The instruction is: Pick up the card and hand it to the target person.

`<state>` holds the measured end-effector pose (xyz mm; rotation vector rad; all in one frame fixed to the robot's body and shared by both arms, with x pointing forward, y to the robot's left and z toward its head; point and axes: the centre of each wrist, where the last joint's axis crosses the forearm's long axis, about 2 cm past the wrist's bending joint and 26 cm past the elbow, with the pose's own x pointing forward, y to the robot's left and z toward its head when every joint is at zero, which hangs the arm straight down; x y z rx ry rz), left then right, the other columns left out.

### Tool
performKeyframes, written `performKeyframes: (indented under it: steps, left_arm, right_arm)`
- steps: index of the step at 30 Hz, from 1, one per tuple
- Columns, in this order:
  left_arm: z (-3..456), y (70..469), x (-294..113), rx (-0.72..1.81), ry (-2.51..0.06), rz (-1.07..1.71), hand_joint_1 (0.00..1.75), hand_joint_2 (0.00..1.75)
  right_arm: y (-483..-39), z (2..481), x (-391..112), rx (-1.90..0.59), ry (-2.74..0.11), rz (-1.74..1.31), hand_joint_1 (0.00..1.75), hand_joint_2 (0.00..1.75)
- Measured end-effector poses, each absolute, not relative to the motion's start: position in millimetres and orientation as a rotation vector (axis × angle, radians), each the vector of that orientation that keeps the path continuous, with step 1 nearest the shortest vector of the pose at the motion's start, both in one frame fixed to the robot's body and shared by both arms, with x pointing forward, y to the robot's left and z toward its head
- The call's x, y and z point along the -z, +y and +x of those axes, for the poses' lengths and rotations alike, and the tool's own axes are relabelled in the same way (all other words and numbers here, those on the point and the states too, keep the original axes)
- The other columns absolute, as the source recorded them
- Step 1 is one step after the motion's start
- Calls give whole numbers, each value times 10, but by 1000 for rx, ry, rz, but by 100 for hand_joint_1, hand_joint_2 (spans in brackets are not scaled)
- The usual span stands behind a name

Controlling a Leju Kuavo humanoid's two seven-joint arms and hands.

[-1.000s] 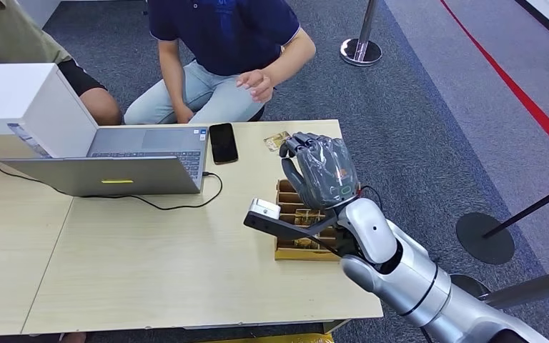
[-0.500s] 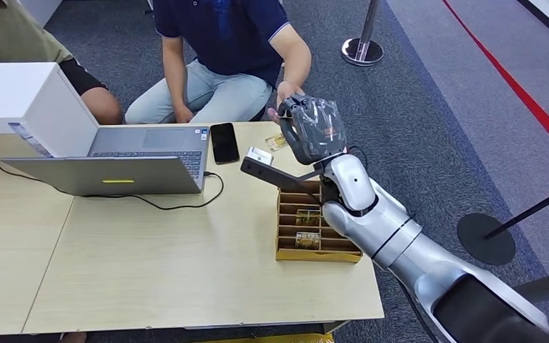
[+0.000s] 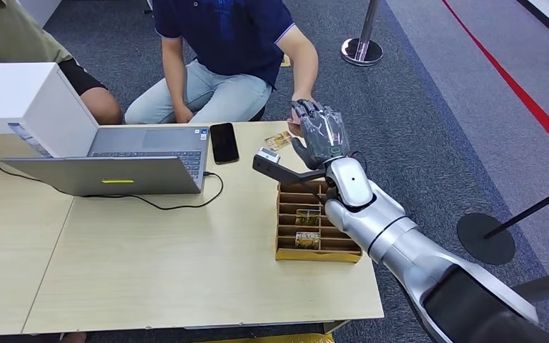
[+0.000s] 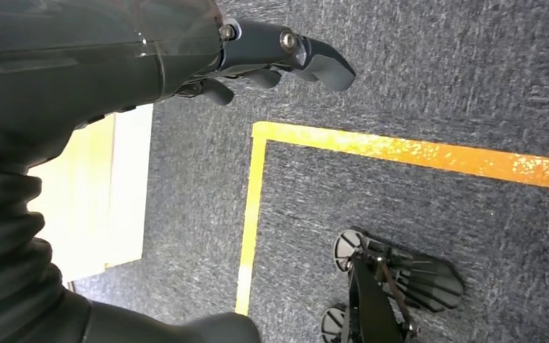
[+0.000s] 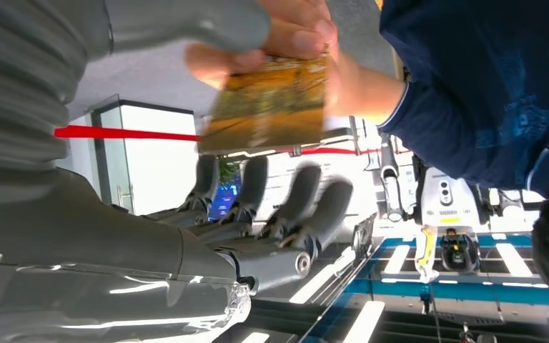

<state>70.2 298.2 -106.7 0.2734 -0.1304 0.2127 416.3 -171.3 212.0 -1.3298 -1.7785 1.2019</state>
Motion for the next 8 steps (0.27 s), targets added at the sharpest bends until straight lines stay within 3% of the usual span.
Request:
performKeyframes:
  steps: [8]
  left_arm:
    - [701, 2983, 1067, -215, -123, 274, 0, 0]
  right_arm:
    - [-1760, 4175, -2069, -1204, -1727, -1348, 0, 175]
